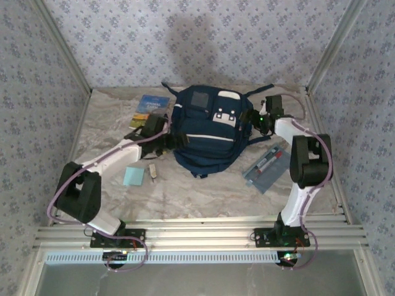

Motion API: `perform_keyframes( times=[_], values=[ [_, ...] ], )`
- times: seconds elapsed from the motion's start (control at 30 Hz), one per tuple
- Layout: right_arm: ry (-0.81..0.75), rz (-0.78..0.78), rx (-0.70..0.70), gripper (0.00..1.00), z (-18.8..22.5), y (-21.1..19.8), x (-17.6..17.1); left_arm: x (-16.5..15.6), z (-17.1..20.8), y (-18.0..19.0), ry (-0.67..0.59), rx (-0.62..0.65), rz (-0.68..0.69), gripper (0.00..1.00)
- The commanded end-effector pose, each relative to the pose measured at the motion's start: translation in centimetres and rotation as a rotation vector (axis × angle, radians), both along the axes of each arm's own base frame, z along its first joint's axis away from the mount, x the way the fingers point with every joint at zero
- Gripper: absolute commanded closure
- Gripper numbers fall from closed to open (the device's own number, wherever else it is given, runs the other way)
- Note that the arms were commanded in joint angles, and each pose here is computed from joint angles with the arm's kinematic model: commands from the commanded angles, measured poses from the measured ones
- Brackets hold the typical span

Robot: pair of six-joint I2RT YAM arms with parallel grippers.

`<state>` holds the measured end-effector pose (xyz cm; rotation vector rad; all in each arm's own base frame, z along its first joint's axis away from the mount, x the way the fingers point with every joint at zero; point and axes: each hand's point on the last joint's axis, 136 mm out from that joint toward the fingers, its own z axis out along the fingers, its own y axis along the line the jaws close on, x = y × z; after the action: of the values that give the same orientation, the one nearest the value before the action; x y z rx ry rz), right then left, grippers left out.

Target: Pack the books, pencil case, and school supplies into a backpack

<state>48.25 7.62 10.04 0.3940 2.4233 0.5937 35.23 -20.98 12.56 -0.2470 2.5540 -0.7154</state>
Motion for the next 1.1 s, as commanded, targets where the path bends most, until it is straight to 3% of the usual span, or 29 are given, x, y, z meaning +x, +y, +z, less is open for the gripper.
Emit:
perform_keyframes(
  times=[0.0, 0.23, 0.4, 0.5, 0.73, 1.07],
  values=[
    [0.044, 0.008, -0.045, 0.18, 0.2, -0.5, -3.4, 1.9, 0.2, 2.5, -0.053, 0.061, 0.032, 0.13],
    [0.081, 0.021, -0.017, 0.19, -0.9, 2.1, -7.2, 6.3, -2.0, 2.3, -0.090, -0.002, 0.079, 0.15],
    [0.065, 0.022, 0.051, 0.20, -1.9, 4.0, -7.4, 7.0, -4.1, -0.1, -0.058, -0.118, 0.047, 0.17],
    [0.079, 0.023, 0.078, 0.21, -3.1, 4.6, -6.8, 6.2, -6.1, -1.4, 0.001, -0.173, 0.041, 0.23],
    [0.032, -0.021, 0.098, 0.32, -2.9, 3.6, -3.3, 2.8, -6.9, -6.0, 0.052, -0.251, -0.022, 0.53],
    [-0.032, 0.008, 0.080, 0.32, -1.8, 0.9, 4.2, -2.0, -5.0, -13.9, 0.121, -0.383, -0.187, 0.52]
  ],
)
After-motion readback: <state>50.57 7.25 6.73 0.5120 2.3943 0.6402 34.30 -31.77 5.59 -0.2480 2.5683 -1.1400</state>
